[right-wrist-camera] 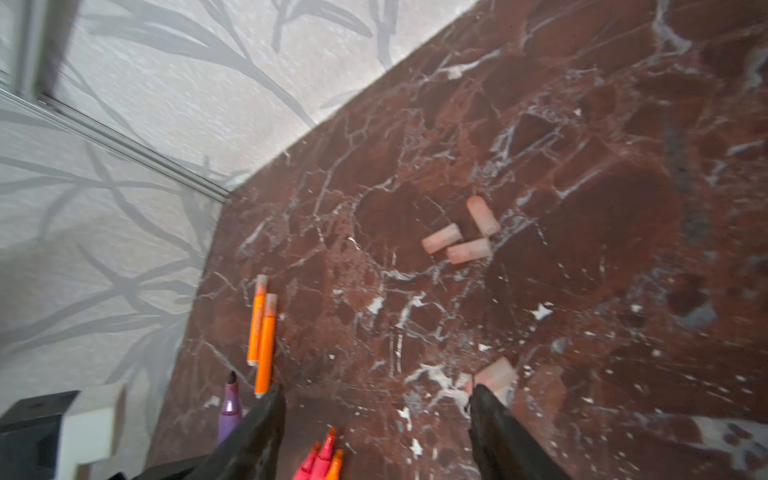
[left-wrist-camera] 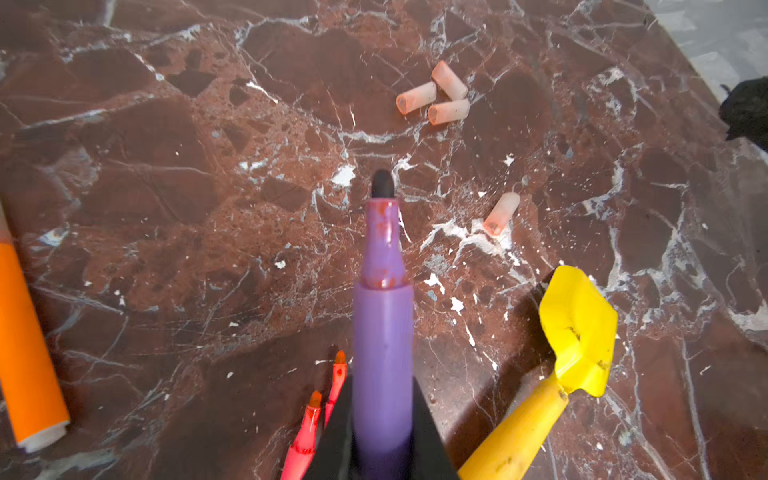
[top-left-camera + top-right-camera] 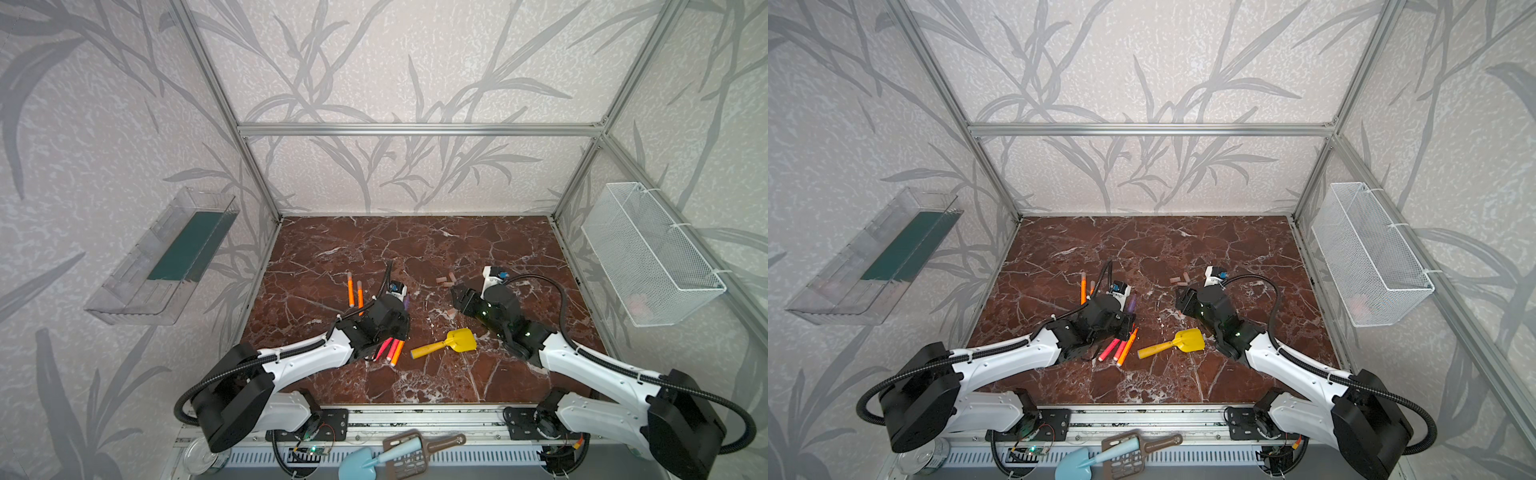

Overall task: Insert the pens into the pen caps
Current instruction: 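Move the right gripper to a pink cap on the table and close on it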

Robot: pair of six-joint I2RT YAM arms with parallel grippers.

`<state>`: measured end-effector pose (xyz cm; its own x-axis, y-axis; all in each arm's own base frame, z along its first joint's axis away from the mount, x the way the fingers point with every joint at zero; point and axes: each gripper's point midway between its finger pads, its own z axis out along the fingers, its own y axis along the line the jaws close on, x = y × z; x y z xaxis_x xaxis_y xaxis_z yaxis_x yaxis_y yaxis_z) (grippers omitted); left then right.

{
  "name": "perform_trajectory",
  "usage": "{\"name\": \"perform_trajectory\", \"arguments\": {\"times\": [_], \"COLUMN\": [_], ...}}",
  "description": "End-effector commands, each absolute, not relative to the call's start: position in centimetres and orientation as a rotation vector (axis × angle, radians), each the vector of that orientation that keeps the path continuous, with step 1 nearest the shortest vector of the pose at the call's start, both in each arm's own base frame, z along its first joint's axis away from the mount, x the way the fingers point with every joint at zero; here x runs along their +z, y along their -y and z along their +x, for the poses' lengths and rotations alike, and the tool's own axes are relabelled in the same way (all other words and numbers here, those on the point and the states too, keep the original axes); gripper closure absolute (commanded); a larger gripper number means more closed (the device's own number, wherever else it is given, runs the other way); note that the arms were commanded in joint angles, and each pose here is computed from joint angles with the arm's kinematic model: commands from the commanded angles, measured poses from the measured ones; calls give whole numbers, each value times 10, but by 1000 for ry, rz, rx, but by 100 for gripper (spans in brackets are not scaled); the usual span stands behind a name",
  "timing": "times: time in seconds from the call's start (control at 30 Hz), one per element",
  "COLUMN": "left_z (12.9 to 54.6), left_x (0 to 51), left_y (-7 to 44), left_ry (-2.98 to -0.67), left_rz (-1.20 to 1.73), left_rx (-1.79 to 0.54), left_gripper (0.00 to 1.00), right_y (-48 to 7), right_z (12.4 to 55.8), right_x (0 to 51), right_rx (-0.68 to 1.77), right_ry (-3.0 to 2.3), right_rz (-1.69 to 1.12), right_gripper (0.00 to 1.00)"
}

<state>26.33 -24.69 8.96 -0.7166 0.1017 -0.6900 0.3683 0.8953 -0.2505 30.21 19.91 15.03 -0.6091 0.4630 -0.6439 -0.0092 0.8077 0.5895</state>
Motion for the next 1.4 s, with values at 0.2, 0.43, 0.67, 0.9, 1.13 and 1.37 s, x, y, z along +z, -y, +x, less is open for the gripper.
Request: {"name": "perform_trajectory", "arguments": {"times": [0.2,0.43,0.67,0.9,1.13,1.37], "left_z": [262,263,264,264,265,266], "left_x": [94,99,99,101,101,100], "left_y": [246,239,236,234,233,233], "left_ry": [-2326,-2287,-2289,-2284,-2284,-2285], "left_rz": [325,300,303,301,303,305], "left_rx": [-509,-498,-472,-462,-449,-443], "left_gripper": [100,100,100,100,100,100], "right_y": [-196,-222,-223,-221,-225,-218], "right_z": [315,323,328,330,338,339], "right_x": [103,72,50,34,23,18], "right_rx": [418,429,385,347,293,197], "right_ry": [-2322,-2450,-2479,-2499,-2531,-2558], "right_rz": [272,227,251,265,235,212], "right_gripper": [36,41,42,42,44,54]}}
